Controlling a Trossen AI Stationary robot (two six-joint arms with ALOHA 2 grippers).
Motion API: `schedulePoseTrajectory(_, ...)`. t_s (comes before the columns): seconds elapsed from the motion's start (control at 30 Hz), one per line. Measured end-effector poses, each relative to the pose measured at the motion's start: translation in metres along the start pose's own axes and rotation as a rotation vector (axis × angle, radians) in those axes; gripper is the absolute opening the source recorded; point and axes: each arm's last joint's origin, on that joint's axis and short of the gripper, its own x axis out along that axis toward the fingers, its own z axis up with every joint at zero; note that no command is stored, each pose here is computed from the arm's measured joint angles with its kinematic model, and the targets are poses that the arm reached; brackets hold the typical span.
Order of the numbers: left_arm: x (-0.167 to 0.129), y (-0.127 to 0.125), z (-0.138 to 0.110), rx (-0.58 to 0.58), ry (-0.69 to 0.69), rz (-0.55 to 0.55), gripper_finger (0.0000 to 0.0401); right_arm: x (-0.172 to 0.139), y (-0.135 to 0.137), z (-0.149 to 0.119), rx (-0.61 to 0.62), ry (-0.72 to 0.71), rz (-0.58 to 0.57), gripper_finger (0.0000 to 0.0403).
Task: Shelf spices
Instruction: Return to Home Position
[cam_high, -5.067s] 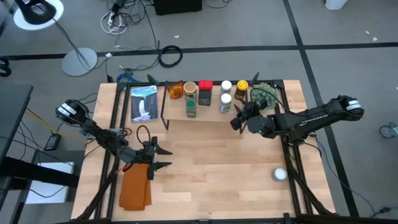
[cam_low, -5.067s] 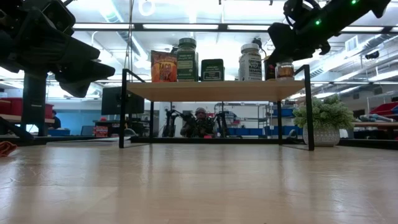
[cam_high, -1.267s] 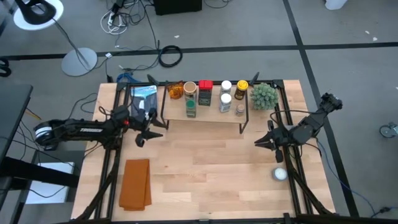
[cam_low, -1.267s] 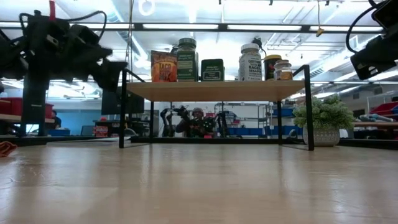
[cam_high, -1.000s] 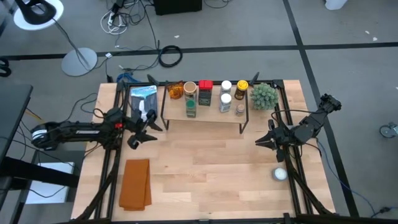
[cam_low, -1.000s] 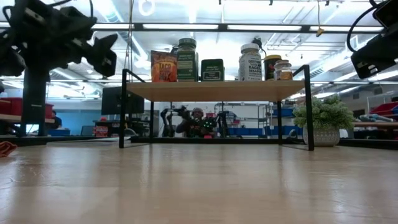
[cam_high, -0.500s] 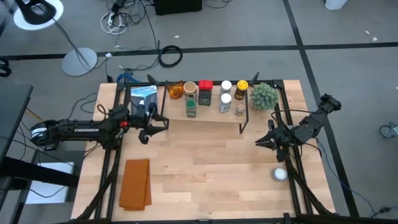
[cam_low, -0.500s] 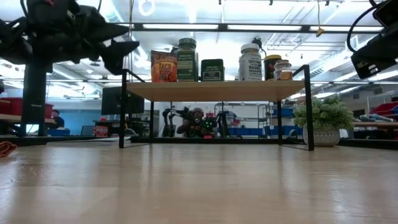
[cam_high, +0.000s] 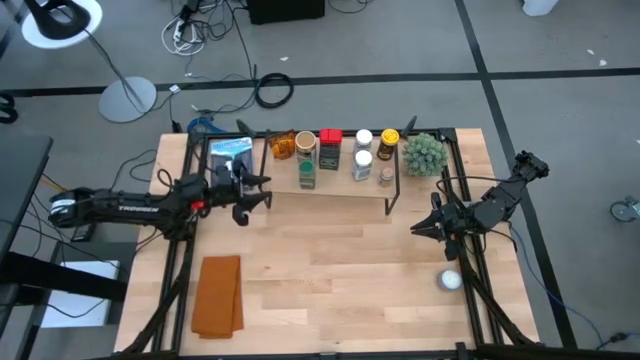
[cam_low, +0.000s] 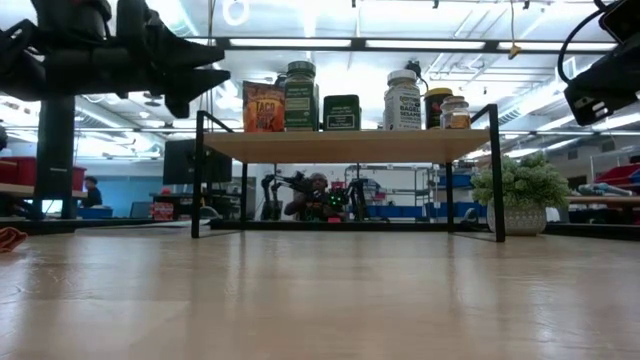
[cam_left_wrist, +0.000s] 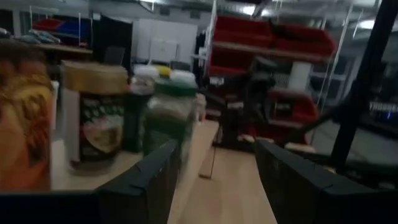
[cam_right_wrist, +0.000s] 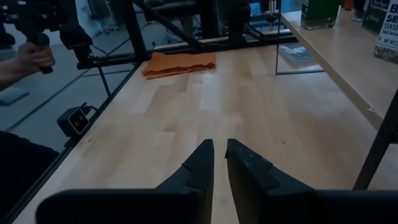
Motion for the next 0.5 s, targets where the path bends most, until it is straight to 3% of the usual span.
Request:
schedulePoseTrajectory(0.17, -0.004, -0.012, -0.003, 0.05, 0.033, 0.046, 0.0219, 0.0, 0.0, 0.0, -0.004, 0.002, -0.001, 0.0047)
schedulePoseTrajectory(0.33, -0.016, -0.015, 0.004, 0.053, 0.049, -0.026, 0.0219, 0.0, 0.0, -0.001, -0.008, 0.011, 0.01, 0.0047)
schedulePoseTrajectory(0.5, -0.036, -0.014, 0.01, 0.048, 0.07, -0.006, 0.0219, 0.0, 0.0, -0.001, -0.012, 0.014, 0.015, 0.0048)
